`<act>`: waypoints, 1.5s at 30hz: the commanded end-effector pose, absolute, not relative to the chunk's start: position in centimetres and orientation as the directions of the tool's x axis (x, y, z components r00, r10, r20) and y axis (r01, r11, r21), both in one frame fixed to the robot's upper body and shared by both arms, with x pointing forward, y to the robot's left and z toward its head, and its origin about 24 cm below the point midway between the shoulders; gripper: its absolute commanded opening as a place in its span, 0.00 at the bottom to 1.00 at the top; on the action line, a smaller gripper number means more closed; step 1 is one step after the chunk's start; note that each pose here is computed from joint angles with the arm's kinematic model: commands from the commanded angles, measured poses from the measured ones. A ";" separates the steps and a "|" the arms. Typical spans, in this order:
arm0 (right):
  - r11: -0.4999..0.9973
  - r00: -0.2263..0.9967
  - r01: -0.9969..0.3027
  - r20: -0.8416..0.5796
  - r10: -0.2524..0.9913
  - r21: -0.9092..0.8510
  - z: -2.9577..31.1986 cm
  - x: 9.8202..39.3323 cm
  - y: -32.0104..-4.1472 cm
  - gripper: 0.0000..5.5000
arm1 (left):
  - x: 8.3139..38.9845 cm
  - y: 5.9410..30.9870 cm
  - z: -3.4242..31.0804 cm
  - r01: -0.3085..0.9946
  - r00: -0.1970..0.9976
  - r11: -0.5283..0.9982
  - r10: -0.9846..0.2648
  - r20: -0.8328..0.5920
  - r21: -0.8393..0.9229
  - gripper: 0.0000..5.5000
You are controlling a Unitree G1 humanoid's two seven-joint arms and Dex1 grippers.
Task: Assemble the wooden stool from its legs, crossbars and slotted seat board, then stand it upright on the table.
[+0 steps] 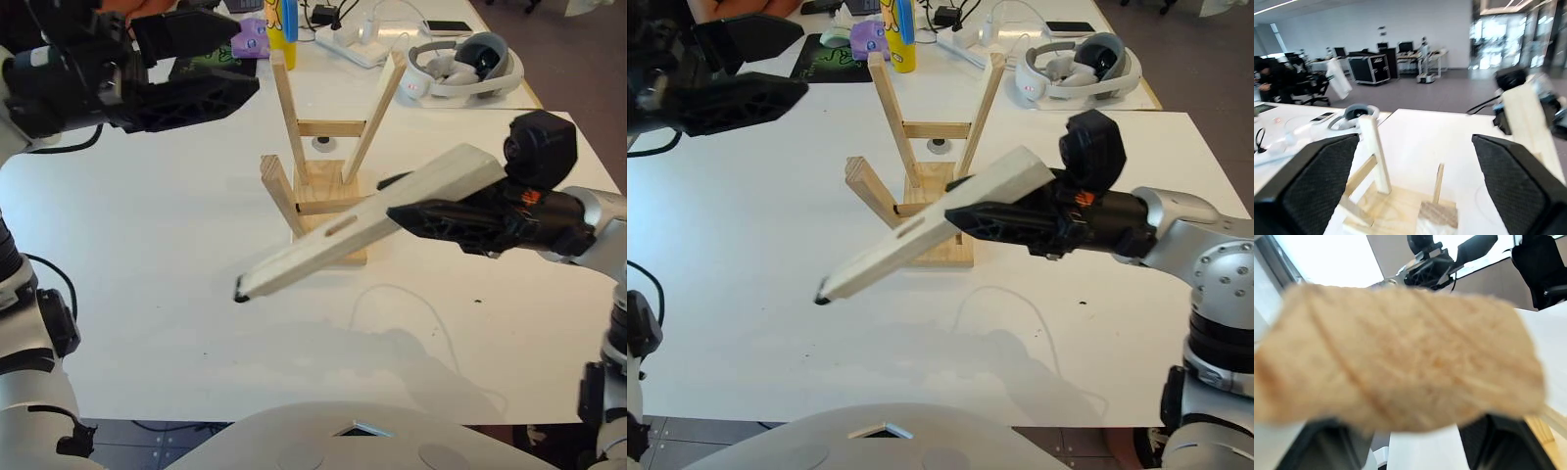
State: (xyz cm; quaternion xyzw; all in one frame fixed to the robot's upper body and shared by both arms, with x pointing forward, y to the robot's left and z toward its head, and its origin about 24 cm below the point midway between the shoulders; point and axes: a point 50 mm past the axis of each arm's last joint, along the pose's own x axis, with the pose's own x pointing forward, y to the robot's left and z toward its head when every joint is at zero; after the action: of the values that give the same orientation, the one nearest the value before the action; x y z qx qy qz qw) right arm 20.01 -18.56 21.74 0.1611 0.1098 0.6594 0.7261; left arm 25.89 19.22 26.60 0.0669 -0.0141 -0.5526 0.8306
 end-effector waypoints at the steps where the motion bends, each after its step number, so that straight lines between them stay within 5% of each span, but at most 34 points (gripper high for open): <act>1: 0.157 0.170 -0.915 0.002 0.985 0.370 21.7 19.5 -20.4 0.37 | 24.8 21.6 22.7 0.891 0.453 0.453 -0.878 -0.157 0.041 0.78; 5: 0.252 0.245 -0.901 -0.067 0.967 0.353 21.4 19.2 -22.3 0.37 | 22.1 26.0 15.0 0.864 0.367 0.498 -0.720 -0.589 -0.071 0.71; 8: 0.328 0.284 -0.882 -0.175 0.943 0.337 20.6 19.2 -23.6 0.37 | 19.8 25.6 11.3 0.890 0.221 0.431 -0.691 -0.689 -0.147 0.62; 16: 0.440 0.358 -0.853 -0.298 0.885 0.280 20.5 20.3 -27.0 0.37 | 19.4 15.4 9.8 0.937 0.296 0.341 -0.888 -0.351 -0.074 0.39; 28: 0.435 0.374 -0.866 -0.256 0.891 0.248 20.9 22.5 -27.1 0.37 | 21.3 7.0 6.1 0.889 0.456 0.438 -0.814 -0.360 0.136 0.05; 32: 0.424 0.363 -0.868 -0.255 0.896 0.256 20.8 22.6 -27.0 0.37 | 22.5 6.8 5.4 0.845 0.529 0.515 -0.765 -0.368 0.143 0.00; 45: 0.400 0.350 -0.885 -0.226 0.909 0.239 21.3 23.2 -26.3 0.37 | 22.3 9.0 2.4 0.858 0.499 0.458 -0.640 -0.585 0.231 0.00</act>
State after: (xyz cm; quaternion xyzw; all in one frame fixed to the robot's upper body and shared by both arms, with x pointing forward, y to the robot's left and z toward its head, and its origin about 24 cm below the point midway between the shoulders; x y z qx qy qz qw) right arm 22.93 -26.61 20.82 0.0424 0.1735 0.5422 0.8210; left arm 23.08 7.14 4.42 0.2266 0.1457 -0.4620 0.8450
